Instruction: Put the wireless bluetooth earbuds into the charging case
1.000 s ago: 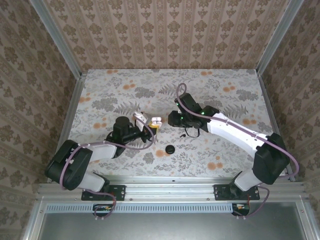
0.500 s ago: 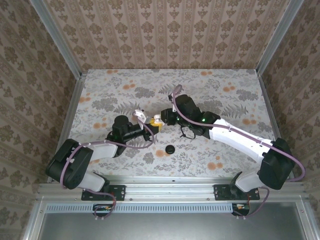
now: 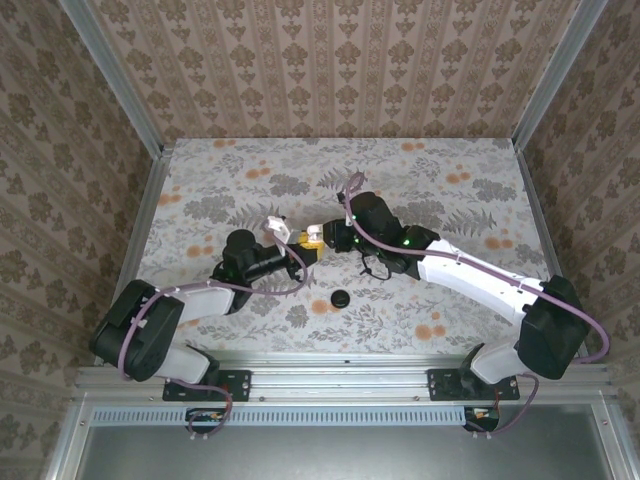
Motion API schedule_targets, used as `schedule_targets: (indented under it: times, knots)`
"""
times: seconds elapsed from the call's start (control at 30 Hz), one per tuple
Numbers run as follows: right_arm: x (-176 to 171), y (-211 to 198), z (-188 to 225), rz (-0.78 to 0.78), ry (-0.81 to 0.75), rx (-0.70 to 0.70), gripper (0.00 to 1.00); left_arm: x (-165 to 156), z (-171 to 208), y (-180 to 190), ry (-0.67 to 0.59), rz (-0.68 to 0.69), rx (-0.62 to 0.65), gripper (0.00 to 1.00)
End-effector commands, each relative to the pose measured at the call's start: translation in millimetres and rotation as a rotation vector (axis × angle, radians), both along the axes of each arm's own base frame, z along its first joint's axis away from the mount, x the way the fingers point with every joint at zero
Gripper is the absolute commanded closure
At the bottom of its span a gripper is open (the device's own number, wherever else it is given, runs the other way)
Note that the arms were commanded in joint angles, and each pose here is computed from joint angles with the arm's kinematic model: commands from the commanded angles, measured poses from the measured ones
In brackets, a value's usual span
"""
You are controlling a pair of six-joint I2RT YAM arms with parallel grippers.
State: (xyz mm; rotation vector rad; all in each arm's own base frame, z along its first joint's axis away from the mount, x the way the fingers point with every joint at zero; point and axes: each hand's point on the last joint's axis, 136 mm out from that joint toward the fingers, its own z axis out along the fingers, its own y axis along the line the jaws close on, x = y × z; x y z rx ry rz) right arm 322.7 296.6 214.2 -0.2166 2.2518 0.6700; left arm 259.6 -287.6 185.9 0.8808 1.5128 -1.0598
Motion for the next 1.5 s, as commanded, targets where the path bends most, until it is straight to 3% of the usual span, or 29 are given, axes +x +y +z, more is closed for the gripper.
schedule_targets:
  times: [0.0, 0.53, 0.73, 1.03, 1.13, 1.33, 1.47]
  knots:
    - [3, 4, -2, 0.0, -0.023, -0.009, 0.75, 1, 29, -2, -0.066, -0.003, -0.058, 0.91]
    - [-5, 12, -11, 0.039, -0.027, -0.077, 0.72, 6, 41, -1, -0.079, 0.024, -0.079, 0.9]
    - [-11, 16, 3, 0.075, -0.04, -0.013, 0.53, 6, 41, 0, -0.081, 0.025, -0.073, 0.9]
    - [-15, 13, 59, 0.146, -0.112, 0.21, 0.44, -2, 50, 0, -0.107, -0.015, -0.095, 0.9]
    - [-15, 9, 69, 0.152, -0.108, 0.265, 0.44, -5, 53, -1, -0.115, -0.035, -0.106, 0.9]
    - [-13, -10, 76, 0.205, -0.105, 0.358, 0.46, -14, 61, -3, -0.138, -0.093, -0.128, 0.9]
    - [-12, -16, 62, 0.283, -0.014, 0.394, 0.38, -23, 67, -6, -0.148, -0.15, -0.145, 0.9]
